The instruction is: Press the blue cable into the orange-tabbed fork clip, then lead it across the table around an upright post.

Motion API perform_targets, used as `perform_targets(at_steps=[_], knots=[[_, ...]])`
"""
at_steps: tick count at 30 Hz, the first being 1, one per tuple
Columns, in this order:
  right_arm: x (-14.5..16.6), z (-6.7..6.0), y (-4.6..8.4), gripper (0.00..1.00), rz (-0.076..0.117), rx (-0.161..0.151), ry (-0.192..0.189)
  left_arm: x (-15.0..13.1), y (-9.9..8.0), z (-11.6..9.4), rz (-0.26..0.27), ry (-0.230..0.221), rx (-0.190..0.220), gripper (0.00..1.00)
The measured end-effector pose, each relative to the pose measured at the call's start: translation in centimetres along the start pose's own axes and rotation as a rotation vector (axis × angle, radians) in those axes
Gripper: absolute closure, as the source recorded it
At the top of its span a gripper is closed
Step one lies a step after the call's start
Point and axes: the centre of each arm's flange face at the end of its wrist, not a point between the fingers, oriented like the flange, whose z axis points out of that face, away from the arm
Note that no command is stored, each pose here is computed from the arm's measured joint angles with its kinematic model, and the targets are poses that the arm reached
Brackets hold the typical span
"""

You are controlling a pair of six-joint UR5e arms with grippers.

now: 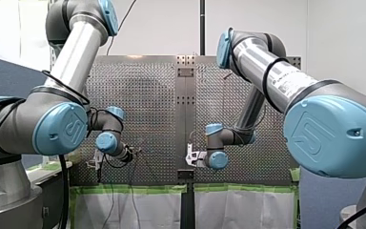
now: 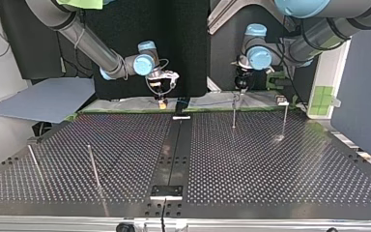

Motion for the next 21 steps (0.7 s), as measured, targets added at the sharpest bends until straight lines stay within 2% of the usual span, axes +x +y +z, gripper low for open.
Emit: perform_targets(at_steps=[7,21], knots=[[0.03,0.03,0.0,1.0,0.002,0.0,0.003,-0.06,-0.45,0.12,0.006,-0.012,0.027,0.0],[-0.03,0.02,-0.07,1.0,0.002,0.007,0.0,0.03,-0.87,0.06,0.021,-0.015,0.04,0.0]])
